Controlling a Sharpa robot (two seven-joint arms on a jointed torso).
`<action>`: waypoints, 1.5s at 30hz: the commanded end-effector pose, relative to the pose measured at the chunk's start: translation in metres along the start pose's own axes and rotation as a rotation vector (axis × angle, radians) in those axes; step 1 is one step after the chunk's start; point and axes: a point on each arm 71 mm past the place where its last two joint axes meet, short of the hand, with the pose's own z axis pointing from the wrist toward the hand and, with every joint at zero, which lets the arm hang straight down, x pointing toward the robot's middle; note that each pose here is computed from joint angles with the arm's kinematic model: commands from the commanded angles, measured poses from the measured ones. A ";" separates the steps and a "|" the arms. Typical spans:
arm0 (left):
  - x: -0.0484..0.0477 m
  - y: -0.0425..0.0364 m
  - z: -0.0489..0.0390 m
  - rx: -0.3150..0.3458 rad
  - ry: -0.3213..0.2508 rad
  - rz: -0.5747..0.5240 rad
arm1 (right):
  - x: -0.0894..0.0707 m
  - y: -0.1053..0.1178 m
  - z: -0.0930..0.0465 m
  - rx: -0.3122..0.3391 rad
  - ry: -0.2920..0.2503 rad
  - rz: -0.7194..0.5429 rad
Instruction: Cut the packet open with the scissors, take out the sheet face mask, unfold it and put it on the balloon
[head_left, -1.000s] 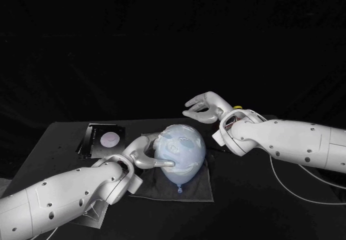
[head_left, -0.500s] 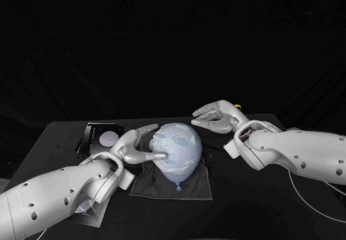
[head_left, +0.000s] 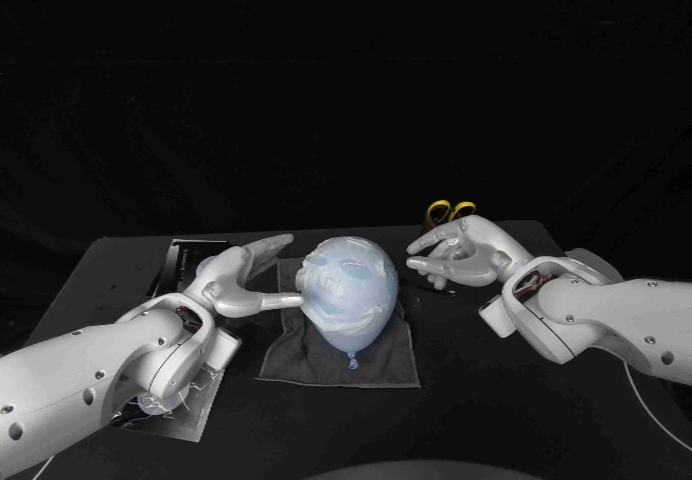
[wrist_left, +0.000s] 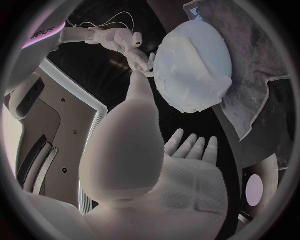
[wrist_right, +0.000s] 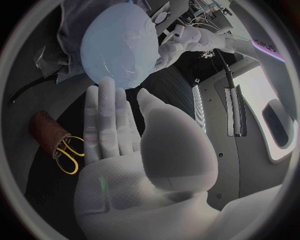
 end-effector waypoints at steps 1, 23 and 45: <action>-0.0012 -0.0039 -0.0024 0.029 0.021 -0.019 | 0.008 -0.005 -0.010 0.042 0.016 -0.026; 0.0188 -0.0389 0.0426 0.151 0.174 0.261 | 0.079 -0.030 -0.038 0.285 0.150 -0.086; 0.0468 -0.0406 0.0730 0.181 0.234 0.414 | 0.105 -0.023 -0.034 0.290 0.194 -0.094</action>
